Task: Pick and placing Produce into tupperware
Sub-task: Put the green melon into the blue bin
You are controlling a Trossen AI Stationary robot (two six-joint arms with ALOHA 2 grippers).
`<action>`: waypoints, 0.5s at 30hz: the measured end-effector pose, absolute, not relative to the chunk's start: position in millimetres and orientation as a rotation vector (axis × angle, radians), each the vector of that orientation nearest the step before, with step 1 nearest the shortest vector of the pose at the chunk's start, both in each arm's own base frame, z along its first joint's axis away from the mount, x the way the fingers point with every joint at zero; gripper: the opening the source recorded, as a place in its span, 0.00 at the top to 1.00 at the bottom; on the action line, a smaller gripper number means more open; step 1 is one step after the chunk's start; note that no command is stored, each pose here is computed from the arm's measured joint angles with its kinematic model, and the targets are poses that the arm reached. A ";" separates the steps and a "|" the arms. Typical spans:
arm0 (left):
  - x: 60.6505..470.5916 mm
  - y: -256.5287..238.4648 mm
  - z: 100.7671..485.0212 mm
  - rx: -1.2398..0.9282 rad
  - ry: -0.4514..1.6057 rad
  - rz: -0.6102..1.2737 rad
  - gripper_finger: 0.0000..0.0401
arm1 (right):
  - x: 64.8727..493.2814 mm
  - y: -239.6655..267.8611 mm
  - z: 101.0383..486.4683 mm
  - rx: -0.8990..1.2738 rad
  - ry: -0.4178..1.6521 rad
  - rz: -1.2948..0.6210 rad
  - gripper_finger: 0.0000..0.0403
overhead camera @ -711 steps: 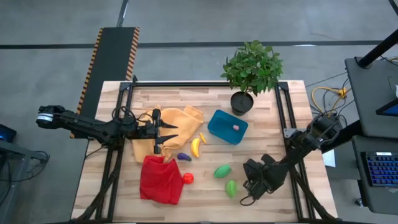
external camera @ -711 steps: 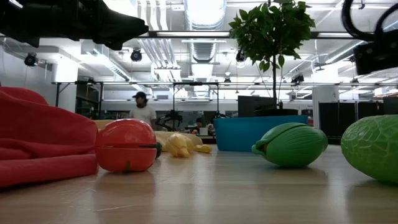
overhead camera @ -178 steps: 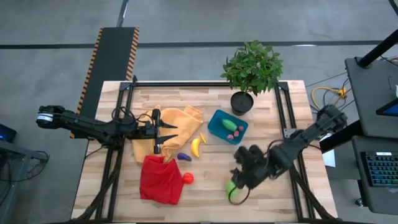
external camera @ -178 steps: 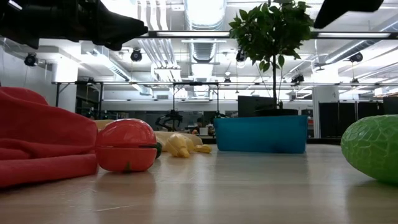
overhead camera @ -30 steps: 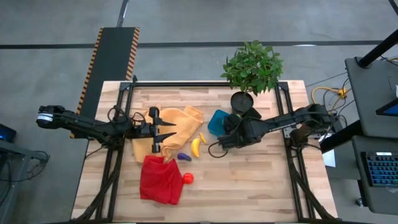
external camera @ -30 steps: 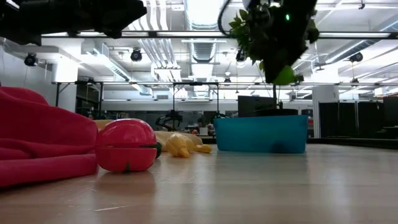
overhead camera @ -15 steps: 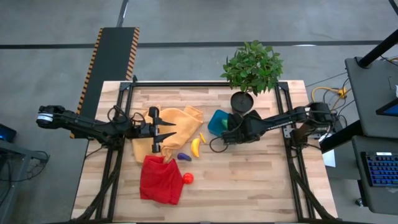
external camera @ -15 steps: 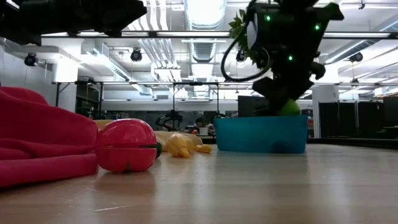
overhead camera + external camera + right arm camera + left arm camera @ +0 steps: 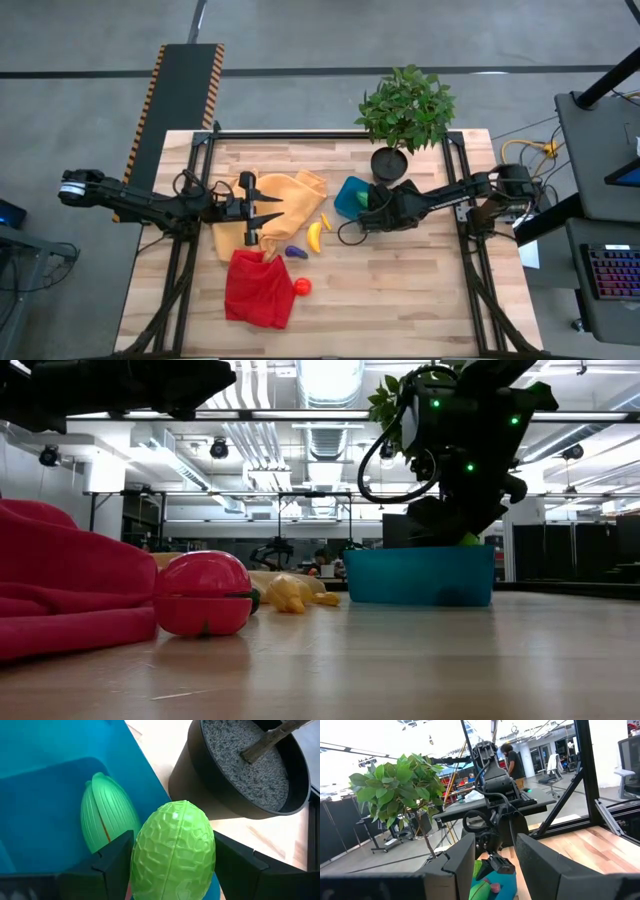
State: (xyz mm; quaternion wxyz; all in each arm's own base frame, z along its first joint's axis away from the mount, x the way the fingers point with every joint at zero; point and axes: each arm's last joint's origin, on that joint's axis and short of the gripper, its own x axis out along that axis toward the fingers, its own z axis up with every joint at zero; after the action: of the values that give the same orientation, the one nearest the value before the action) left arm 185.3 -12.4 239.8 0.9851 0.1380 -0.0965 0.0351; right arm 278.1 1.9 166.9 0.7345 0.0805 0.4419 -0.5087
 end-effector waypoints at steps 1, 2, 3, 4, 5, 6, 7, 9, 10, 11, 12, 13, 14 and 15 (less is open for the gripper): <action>185.2 -12.4 239.8 0.277 -0.194 0.071 0.67 | 278.0 1.8 166.7 0.177 0.972 -1.118 0.43; 185.2 -12.4 239.8 0.277 -0.194 0.071 0.67 | 277.8 1.8 166.5 0.176 0.972 -1.118 0.43; 185.2 -12.4 239.7 0.277 -0.194 0.071 0.67 | 277.6 1.8 166.2 0.176 0.973 -1.119 0.43; 185.2 -12.4 239.3 0.278 -0.192 0.070 0.67 | 277.4 1.8 166.0 0.176 0.974 -1.120 0.43; 185.2 -12.4 239.2 0.278 -0.192 0.070 0.67 | 277.3 1.8 165.8 0.177 0.973 -1.120 0.43; 185.1 -12.3 239.0 0.278 -0.191 0.070 0.67 | 277.1 1.8 165.6 0.177 0.973 -1.121 0.43; 185.1 -12.3 238.9 0.278 -0.191 0.070 0.67 | 276.9 1.7 165.3 0.178 0.972 -1.122 0.43; 185.1 -12.3 238.9 0.278 -0.190 0.070 0.67 | 276.8 1.7 165.1 0.178 0.972 -1.122 0.43; 185.1 -12.4 238.8 0.278 -0.190 0.070 0.67 | 276.9 1.7 165.1 0.178 0.972 -1.122 0.43; 185.2 -12.4 238.8 0.278 -0.190 0.070 0.67 | 277.0 1.7 165.0 0.178 0.971 -1.123 0.42; 185.1 -12.3 238.9 0.278 -0.190 0.070 0.67 | 276.9 1.7 165.0 0.178 0.971 -1.123 0.42; 185.1 -12.3 238.5 0.278 -0.189 0.070 0.67 | 277.1 1.7 165.2 0.178 0.970 -1.123 0.41; 185.0 -12.3 238.2 0.278 -0.188 0.070 0.67 | 277.4 1.7 165.6 0.179 0.968 -1.123 0.40; 185.0 -12.3 238.0 0.278 -0.187 0.070 0.67 | 278.1 1.8 166.3 0.181 0.964 -1.122 0.38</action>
State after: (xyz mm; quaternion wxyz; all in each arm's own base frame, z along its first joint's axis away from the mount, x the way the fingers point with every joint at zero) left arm 185.0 -12.3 238.0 0.9854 0.1384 -0.0929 0.0346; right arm 278.1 1.8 166.3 0.7349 0.0823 0.4388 -0.5105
